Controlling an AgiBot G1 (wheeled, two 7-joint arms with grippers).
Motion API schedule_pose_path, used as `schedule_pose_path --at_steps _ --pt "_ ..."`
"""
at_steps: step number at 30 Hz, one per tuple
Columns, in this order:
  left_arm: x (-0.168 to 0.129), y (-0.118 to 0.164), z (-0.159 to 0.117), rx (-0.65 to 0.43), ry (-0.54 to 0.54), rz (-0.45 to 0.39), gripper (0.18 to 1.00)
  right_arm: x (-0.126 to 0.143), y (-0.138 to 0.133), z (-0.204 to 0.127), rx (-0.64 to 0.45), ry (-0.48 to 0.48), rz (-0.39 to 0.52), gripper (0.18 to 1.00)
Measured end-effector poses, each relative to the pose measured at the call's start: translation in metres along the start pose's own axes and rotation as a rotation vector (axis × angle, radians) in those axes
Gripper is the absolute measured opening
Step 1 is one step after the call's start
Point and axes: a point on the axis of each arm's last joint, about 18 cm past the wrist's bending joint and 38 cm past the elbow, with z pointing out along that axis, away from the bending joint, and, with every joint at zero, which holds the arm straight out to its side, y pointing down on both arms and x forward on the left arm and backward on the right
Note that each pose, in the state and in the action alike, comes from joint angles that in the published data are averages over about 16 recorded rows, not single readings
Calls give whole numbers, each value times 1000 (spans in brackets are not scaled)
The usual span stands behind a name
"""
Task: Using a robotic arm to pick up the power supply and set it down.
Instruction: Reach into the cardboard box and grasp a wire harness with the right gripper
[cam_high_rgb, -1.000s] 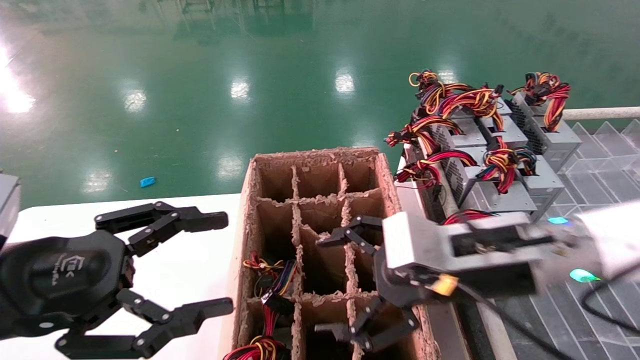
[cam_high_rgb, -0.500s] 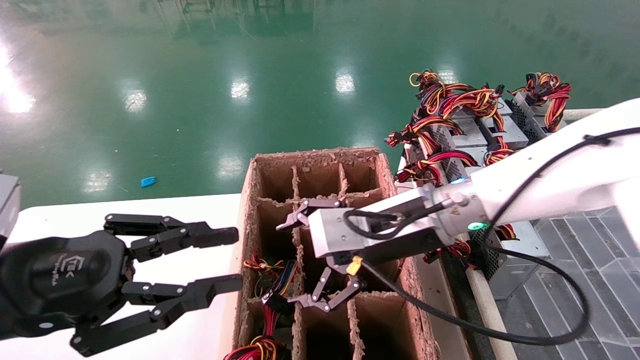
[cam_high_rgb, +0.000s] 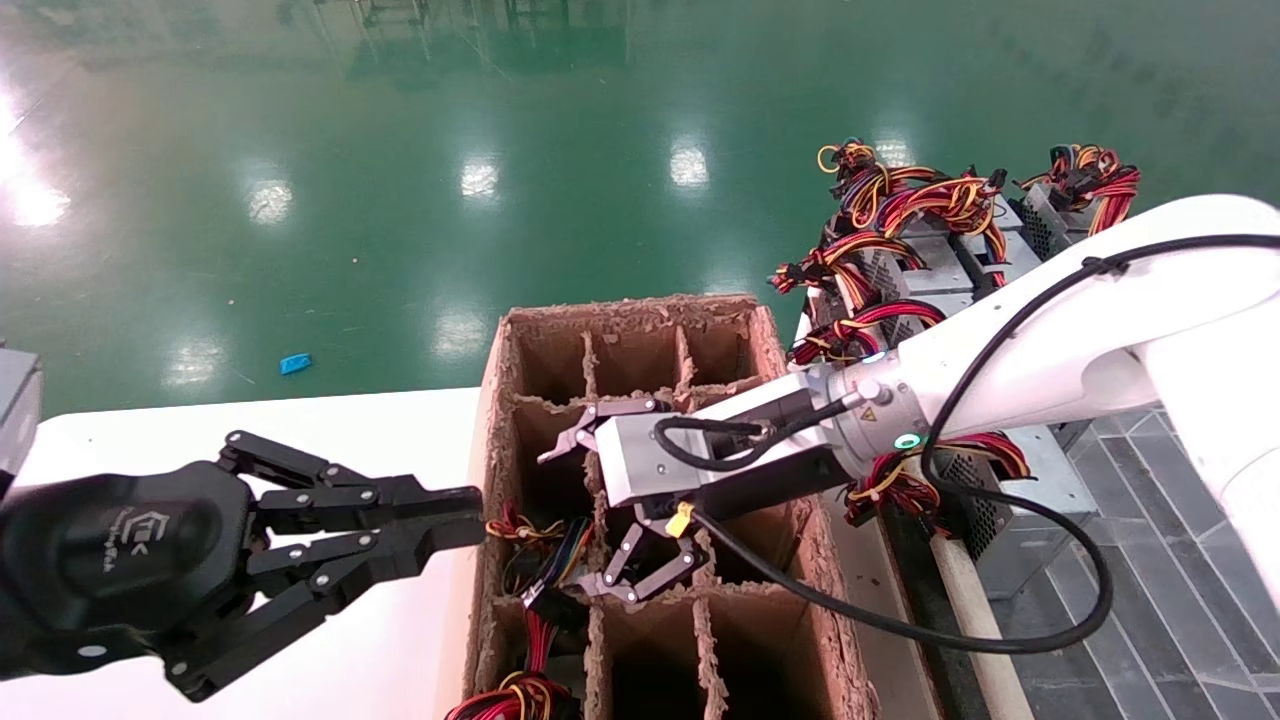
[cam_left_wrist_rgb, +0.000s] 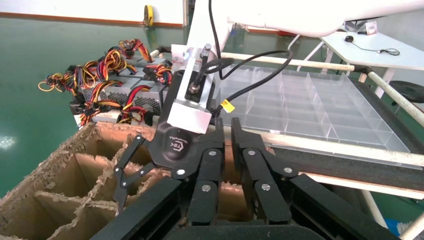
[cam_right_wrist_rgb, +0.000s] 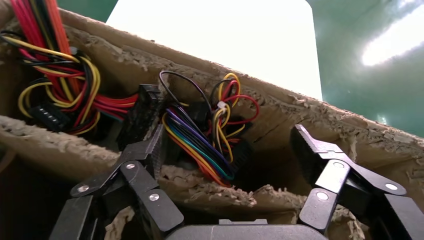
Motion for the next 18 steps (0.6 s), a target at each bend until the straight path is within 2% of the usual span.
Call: schedule_pose_path --at_steps 8,18 --pt "0 0 0 0 0 0 215 2 4 6 -1 0 -14 834" --pt "0 0 0 0 0 0 191 2 6 9 -20 -22 -38 606"
